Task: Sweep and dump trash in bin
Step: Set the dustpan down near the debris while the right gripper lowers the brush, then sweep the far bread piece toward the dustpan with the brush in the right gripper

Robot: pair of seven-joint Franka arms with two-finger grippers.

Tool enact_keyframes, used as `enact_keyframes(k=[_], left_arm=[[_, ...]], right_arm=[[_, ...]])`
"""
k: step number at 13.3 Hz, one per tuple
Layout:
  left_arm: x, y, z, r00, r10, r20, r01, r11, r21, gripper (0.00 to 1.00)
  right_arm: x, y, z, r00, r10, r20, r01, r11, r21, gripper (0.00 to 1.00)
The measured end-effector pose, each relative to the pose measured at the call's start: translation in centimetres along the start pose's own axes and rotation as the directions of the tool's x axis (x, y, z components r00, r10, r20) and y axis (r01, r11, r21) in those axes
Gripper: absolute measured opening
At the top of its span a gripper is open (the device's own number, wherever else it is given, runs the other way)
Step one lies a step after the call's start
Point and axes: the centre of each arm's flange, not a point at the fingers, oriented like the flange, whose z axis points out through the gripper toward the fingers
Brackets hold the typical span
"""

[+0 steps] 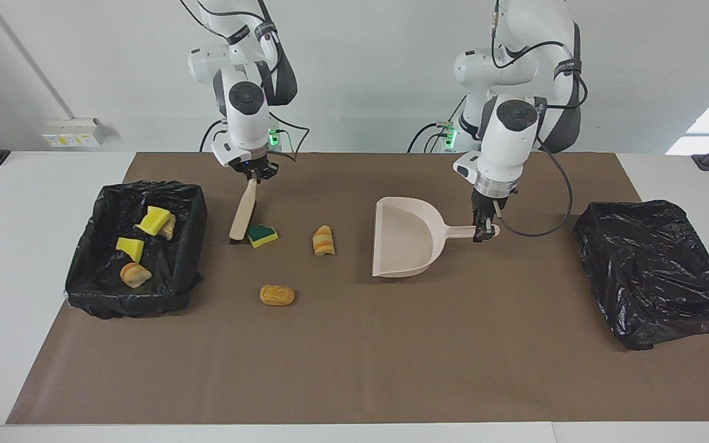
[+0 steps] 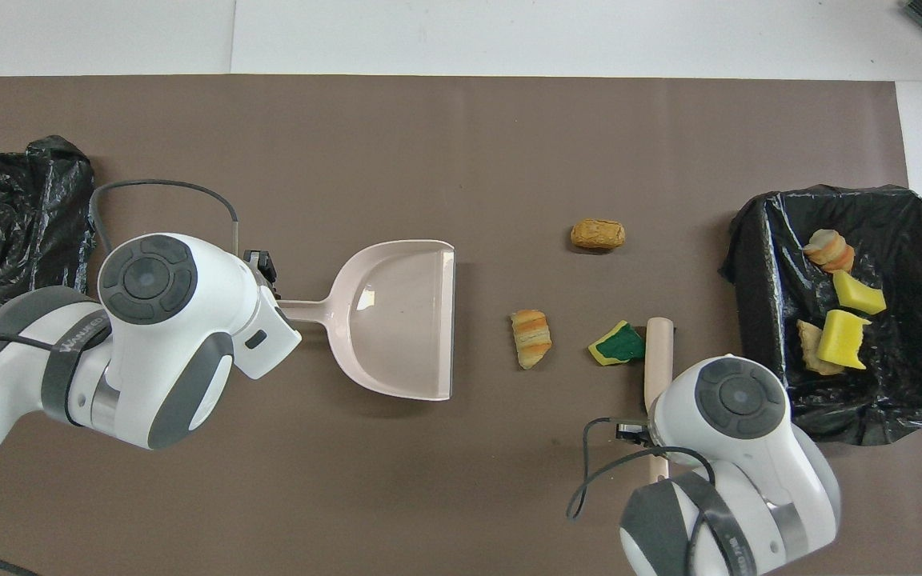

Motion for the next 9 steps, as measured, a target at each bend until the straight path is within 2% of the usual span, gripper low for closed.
enact_keyframes(k=[4,7,9], left_arm=[[1.5,1.5,1.3,0.995,-0.052,0.085,0.053,0.999,-0.005,0.32],[3.4,2.4,1.6,0.985,-0.080,0.151,0.077,0.997,0.023,0.32],[3.5,2.5,1.6,0.984,-0.087,0.155,0.084,0.996,0.026,0.32]], right_arm=[[1.6,-6.3,-2.7,0.999,-0.047,0.026,0.043,0.993,0.108,0.25],[2.5,-8.1,-5.8,0.988,-0.141,0.060,0.135,0.986,0.100,0.25],[4.2,-6.6,-7.0,0.981,-0.190,0.027,0.188,0.980,0.064,0.25]])
